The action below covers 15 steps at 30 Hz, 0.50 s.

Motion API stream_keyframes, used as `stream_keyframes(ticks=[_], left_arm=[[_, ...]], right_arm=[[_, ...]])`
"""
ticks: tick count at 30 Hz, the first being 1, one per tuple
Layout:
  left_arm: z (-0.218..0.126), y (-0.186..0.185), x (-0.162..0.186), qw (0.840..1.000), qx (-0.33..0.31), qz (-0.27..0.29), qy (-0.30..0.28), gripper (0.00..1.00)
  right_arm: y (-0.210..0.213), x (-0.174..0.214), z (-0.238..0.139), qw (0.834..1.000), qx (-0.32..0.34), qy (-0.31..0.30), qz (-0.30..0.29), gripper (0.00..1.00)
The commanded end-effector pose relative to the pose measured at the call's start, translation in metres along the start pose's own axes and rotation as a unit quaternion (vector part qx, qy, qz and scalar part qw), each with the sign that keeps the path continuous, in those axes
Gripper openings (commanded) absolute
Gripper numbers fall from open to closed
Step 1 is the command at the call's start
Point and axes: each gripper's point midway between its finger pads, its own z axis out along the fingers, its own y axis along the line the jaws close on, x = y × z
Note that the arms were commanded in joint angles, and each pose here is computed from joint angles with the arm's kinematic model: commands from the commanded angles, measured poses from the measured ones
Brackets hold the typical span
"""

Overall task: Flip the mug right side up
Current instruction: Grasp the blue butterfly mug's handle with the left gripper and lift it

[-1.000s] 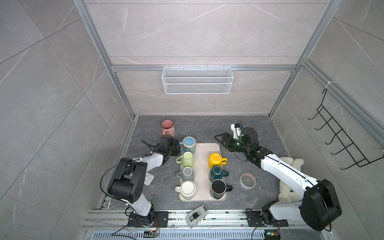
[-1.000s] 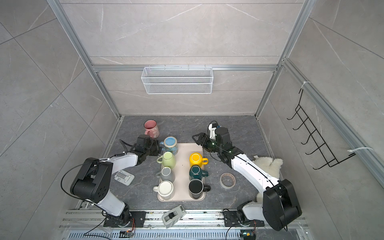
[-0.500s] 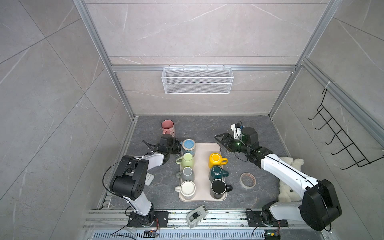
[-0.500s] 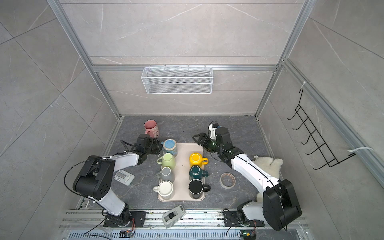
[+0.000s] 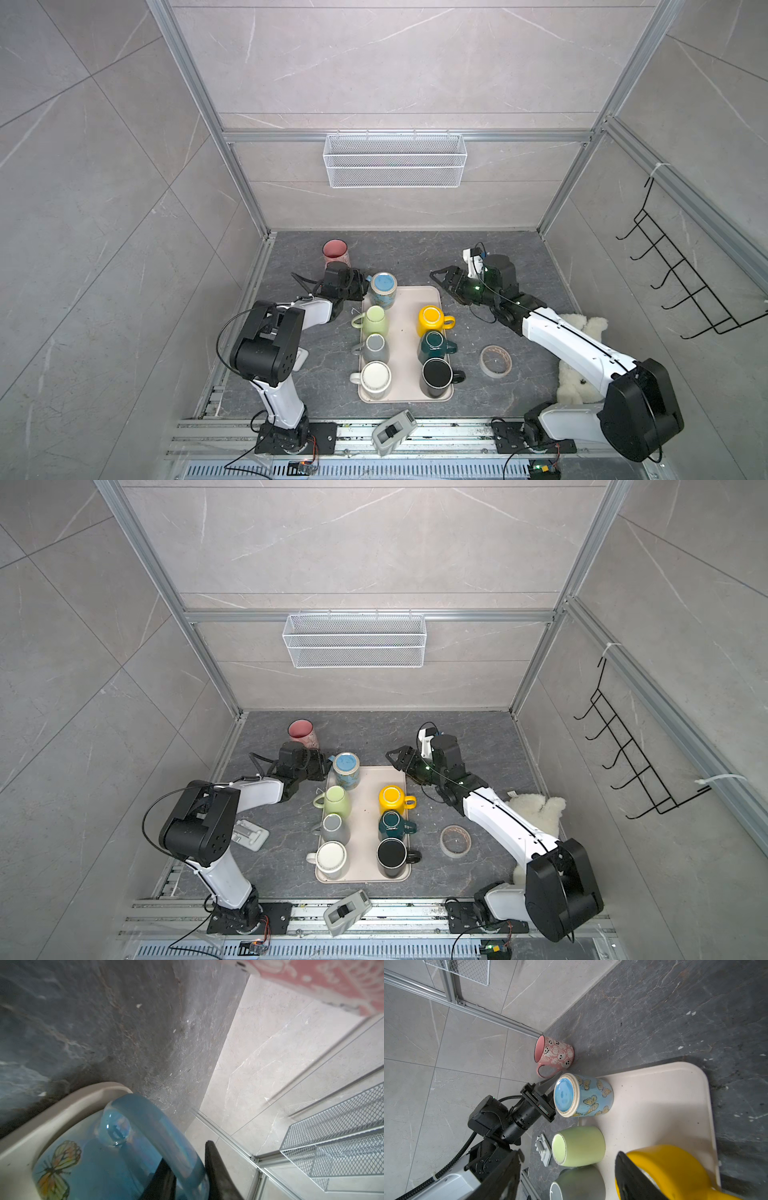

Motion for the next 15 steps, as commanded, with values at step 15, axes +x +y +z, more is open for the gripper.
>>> stream_keyframes(ticks=[15], left_arm=[[-0.054,-0.126,0.064,0.935,0.184,0.296,0.057,0.00]], right_arm=[[-0.005,0.011,-0.013,1.000,0.001,0.003,-0.001,0.72]])
